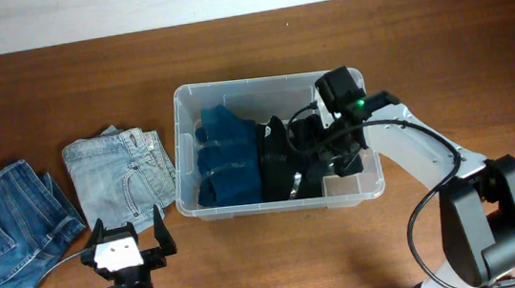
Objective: Pack container
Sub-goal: 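Carry the second black garment into the bin's right side and lower it, then press the black garment down in the bin and open the right gripper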
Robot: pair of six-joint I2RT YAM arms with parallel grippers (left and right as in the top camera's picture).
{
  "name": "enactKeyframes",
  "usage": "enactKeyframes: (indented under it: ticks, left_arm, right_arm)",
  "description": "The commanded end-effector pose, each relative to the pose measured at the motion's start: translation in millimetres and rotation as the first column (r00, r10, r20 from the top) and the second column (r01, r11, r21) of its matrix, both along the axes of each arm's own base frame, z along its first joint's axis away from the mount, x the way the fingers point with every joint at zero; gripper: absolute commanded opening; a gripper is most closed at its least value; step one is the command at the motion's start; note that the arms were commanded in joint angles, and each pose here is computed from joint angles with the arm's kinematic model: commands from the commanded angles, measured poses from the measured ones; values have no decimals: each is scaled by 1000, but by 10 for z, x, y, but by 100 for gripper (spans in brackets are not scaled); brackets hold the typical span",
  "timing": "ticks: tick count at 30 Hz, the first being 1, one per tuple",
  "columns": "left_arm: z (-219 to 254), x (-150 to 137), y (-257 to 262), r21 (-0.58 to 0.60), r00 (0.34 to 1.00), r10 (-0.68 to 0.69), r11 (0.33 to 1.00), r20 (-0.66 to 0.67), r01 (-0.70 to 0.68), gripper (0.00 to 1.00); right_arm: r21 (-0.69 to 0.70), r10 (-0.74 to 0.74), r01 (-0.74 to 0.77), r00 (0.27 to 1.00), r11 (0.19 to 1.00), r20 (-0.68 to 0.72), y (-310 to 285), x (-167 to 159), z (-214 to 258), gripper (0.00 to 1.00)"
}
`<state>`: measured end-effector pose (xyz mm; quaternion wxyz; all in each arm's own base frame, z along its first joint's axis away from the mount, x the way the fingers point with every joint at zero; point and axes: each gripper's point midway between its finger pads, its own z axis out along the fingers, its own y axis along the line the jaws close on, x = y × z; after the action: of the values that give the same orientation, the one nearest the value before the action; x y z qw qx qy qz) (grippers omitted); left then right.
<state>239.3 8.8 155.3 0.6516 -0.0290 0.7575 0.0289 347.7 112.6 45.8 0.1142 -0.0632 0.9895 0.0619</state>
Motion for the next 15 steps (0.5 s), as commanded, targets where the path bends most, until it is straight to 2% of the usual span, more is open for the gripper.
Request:
enactKeyframes:
  ticks: [1,7,15]
  left_arm:
    - [-20,2,5,18,1000,-2,1000,0,2,99]
    - [-20,2,4,18,1000,-2,1000,0,2,99]
    - [-20,2,4,18,1000,-2,1000,0,2,99]
  right_arm:
    - [22,-1,2,999,1000,-53,36,-125,-152,16]
    - [39,4,-2,999,999,-39,84,-32,45,17]
    - [-32,-9,11,998,999,54,8,285,1110,21]
